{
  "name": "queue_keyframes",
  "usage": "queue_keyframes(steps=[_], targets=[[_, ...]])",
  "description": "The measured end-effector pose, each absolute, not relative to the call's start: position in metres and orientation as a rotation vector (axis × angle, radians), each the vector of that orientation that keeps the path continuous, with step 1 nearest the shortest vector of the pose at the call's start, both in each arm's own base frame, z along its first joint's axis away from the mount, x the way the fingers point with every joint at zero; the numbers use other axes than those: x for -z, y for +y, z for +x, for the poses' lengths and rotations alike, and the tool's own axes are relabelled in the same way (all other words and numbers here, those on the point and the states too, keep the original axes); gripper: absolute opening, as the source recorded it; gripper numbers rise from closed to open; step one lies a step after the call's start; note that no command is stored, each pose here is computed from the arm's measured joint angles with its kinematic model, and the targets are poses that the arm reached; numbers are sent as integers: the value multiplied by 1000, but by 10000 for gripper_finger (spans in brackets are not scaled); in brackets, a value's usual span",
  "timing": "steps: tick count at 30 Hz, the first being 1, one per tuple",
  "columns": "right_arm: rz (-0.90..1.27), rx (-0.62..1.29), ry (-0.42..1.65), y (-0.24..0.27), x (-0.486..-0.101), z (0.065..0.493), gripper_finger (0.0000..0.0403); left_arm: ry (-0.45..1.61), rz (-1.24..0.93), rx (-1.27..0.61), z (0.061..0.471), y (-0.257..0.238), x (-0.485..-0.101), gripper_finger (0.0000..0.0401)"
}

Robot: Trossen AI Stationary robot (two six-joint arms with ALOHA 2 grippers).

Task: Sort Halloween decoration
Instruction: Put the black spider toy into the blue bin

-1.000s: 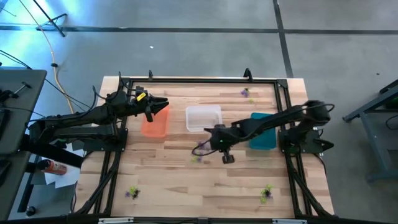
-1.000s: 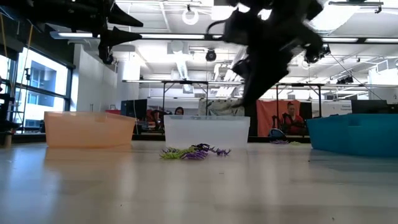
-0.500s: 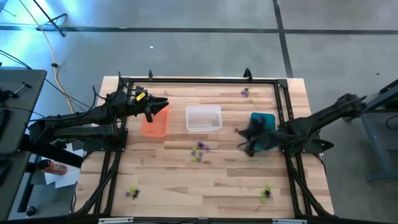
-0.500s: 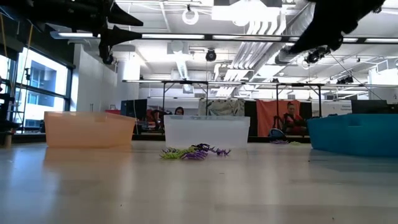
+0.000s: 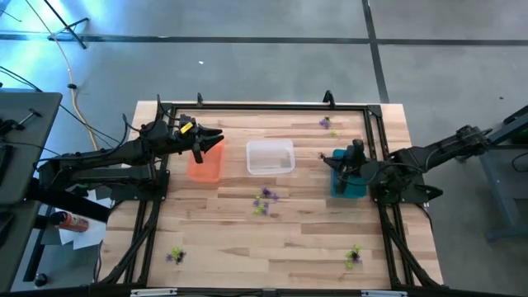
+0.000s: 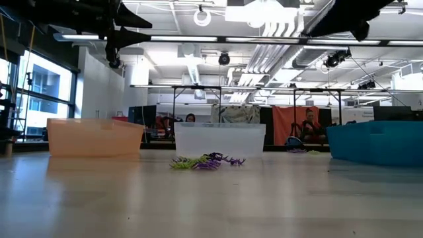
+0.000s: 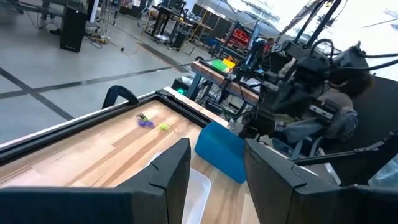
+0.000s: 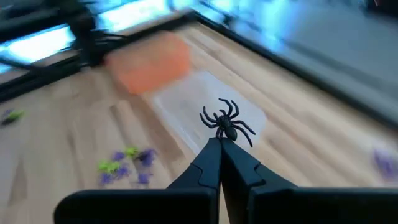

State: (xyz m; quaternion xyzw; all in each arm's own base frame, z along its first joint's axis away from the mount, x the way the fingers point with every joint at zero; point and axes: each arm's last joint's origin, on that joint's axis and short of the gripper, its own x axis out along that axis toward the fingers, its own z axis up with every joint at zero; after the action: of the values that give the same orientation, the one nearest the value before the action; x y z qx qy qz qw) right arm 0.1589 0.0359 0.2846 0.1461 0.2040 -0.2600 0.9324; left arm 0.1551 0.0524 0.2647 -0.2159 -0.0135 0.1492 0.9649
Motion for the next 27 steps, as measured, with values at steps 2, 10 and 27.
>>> queue_keyframes(steps=[2, 10, 27], targets=[[458, 652, 465, 27, -276, 152, 0, -27, -437, -302, 155, 52, -265, 136], [937, 945, 876, -1, -249, 122, 0, -27, -437, -302, 155, 52, -265, 136], [1070, 1032, 1000, -51, -168, 138, 0, -19, -439, -308, 155, 52, -264, 136]])
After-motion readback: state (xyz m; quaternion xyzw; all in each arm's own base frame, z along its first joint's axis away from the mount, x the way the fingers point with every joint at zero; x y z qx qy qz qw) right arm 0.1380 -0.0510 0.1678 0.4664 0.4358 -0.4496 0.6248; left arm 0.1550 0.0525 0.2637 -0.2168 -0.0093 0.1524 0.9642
